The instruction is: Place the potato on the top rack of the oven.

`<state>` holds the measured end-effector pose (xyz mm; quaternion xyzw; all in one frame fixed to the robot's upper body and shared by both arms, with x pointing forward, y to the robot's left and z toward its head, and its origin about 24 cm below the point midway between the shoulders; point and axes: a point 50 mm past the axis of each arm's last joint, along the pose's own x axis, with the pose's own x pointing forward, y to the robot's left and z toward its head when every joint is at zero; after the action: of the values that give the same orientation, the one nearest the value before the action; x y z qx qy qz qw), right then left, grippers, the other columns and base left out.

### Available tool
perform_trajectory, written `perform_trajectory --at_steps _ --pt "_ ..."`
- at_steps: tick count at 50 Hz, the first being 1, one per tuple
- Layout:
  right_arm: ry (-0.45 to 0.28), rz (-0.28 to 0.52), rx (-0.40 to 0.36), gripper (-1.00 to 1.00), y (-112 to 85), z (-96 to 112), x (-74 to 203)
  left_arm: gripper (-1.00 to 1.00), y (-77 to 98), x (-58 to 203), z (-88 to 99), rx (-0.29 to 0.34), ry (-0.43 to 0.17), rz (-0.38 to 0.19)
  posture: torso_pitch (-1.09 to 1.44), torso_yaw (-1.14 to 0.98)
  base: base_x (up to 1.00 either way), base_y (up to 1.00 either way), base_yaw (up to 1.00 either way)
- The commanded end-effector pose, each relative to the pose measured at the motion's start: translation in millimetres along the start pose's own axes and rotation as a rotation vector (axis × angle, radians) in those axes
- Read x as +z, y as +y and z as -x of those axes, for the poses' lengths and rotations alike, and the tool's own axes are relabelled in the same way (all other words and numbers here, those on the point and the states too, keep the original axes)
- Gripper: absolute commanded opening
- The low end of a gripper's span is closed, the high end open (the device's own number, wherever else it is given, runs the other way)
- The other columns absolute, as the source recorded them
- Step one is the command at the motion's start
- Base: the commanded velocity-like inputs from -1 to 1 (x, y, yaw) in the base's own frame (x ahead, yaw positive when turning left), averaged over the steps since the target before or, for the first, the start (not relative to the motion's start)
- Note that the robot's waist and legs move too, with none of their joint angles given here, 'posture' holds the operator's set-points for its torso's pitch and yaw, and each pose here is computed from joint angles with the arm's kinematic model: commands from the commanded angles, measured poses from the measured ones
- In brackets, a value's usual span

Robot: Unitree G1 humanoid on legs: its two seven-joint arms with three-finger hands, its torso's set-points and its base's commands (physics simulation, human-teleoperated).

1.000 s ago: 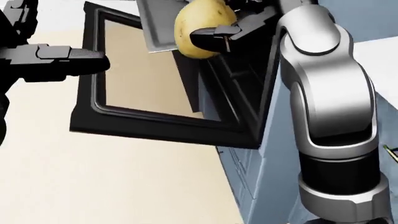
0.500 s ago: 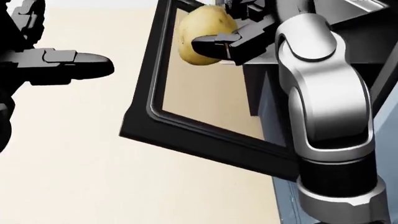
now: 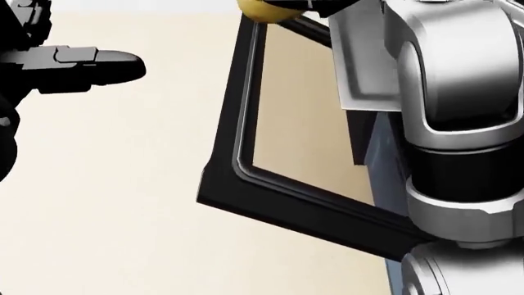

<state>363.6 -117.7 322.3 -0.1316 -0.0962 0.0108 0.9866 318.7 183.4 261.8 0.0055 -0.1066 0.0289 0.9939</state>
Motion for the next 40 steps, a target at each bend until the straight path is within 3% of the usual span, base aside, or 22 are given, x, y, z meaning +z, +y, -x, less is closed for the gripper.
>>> perform_trajectory --at_steps 1,8,14,26,40 --pt "-0.098 0.002 -0.047 -1.0 -11.5 1.7 26.2 1.0 -4.5 21.7 -7.2 -0.015 -0.101 -0.007 0.0 0.0 0.0 0.0 0.0" --pt "-0.094 0.003 -0.069 -1.0 -20.9 -5.3 32.6 1.0 -10.6 42.0 -35.8 -0.015 -0.115 -0.036 0.0 0.0 0.0 0.0 0.0" --pt "-0.086 -0.001 -0.089 -1.0 -29.0 -8.8 37.2 1.0 -15.1 55.1 -48.6 -0.021 -0.128 -0.054 0.0 0.0 0.04 -0.02 0.0" --pt "-0.054 0.004 -0.119 -1.0 -41.0 -12.4 25.4 1.0 -21.1 64.5 -60.6 -0.034 -0.134 -0.073 0.0 0.0 0.07 -0.04 0.0" --pt "-0.026 0.023 -0.138 -1.0 -43.3 -15.1 14.3 1.0 -18.3 59.4 -58.9 -0.032 -0.125 -0.071 0.0 0.0 0.02 -0.01 0.0"
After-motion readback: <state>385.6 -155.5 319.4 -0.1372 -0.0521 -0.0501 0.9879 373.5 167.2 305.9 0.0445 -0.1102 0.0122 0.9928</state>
